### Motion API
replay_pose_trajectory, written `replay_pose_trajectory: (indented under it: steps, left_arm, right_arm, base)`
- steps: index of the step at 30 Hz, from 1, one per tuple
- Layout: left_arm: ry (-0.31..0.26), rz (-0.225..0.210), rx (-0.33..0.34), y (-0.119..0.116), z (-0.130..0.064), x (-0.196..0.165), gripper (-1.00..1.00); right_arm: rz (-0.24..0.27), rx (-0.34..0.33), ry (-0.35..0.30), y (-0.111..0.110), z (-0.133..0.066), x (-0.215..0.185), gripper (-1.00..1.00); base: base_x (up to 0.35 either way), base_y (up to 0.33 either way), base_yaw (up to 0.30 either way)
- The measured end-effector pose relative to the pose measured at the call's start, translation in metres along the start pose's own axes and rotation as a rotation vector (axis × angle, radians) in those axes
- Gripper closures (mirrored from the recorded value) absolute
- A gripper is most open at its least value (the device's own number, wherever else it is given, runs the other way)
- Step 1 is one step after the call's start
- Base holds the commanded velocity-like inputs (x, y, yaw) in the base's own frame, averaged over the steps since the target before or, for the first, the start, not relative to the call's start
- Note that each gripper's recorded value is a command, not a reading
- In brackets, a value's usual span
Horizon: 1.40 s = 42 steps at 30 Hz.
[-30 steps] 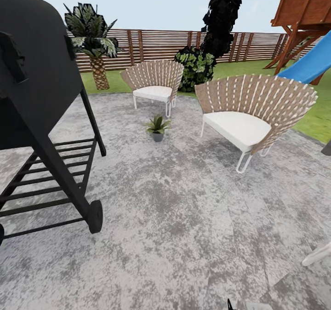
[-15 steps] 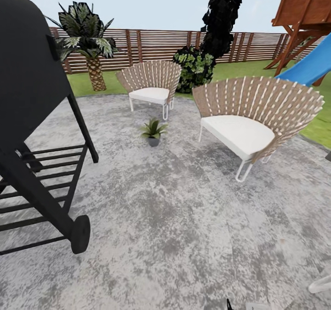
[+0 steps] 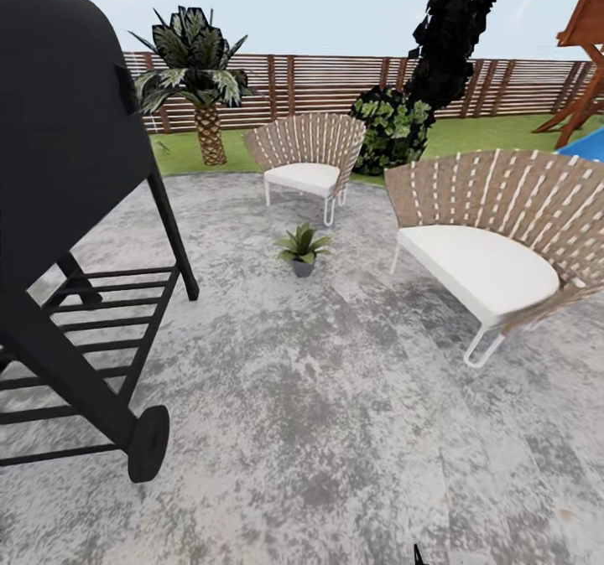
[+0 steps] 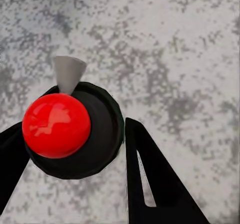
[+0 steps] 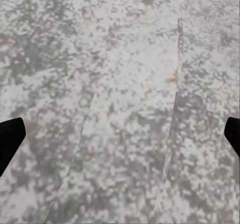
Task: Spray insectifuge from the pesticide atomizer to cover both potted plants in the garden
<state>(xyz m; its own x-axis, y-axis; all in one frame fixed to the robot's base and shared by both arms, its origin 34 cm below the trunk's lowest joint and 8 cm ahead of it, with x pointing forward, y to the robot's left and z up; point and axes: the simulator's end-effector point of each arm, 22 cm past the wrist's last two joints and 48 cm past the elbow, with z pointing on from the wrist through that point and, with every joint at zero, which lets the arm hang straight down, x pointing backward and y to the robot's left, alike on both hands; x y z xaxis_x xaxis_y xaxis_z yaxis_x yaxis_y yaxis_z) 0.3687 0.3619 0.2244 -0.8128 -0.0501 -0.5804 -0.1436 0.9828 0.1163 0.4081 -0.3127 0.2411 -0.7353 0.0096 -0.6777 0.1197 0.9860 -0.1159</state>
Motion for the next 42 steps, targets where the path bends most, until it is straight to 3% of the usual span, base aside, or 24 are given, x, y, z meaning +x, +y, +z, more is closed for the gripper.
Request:
replay_pose_trajectory:
  steps: [42]
  left_arm:
    - [-0.003, 0.000, 0.000, -0.0001, 0.0001, -0.0011, 1.00]
  right_arm:
    - [-0.002, 0.001, -0.001, -0.0020, 0.0003, -0.0007, -1.00]
  base:
    - [0.264, -0.159, 0.040]
